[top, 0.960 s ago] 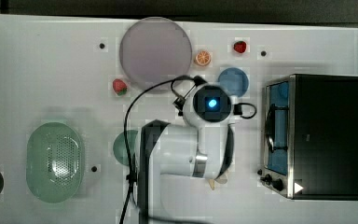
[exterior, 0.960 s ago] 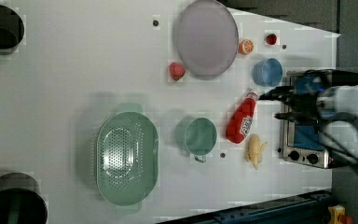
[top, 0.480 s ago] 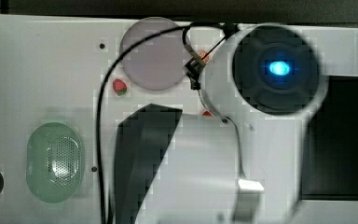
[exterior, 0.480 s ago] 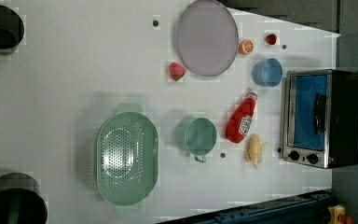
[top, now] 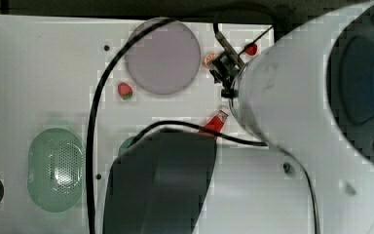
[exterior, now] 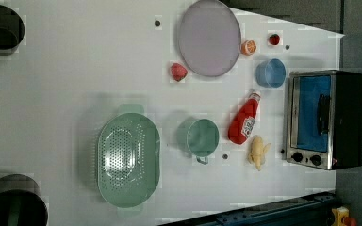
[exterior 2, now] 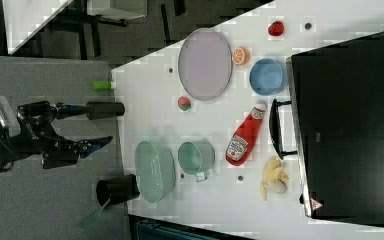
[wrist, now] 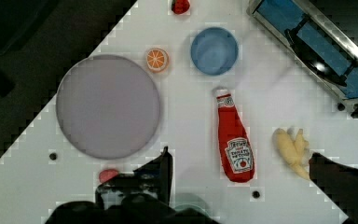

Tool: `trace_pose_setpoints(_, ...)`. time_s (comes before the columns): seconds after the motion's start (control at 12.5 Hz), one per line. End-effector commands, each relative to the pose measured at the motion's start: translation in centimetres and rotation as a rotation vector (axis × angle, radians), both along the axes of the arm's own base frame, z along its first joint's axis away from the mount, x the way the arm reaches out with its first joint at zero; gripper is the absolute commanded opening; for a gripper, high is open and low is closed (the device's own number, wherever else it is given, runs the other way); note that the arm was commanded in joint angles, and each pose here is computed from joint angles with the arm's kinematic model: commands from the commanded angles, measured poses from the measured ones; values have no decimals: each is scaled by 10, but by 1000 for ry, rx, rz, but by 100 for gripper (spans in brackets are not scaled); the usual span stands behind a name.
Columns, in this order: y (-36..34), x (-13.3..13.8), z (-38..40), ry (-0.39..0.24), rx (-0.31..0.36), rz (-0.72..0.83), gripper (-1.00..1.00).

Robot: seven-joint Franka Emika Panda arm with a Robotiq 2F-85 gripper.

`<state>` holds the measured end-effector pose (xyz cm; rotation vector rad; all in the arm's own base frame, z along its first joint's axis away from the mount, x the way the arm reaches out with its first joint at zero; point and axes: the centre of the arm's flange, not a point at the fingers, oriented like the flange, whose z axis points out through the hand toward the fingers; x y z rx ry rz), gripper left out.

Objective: Pick Ketchup from oven and place it on table.

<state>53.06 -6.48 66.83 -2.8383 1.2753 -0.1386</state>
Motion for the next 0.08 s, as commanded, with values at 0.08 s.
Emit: trace_pose_setpoints(0.08,5,6,-27,78,1,-45,100)
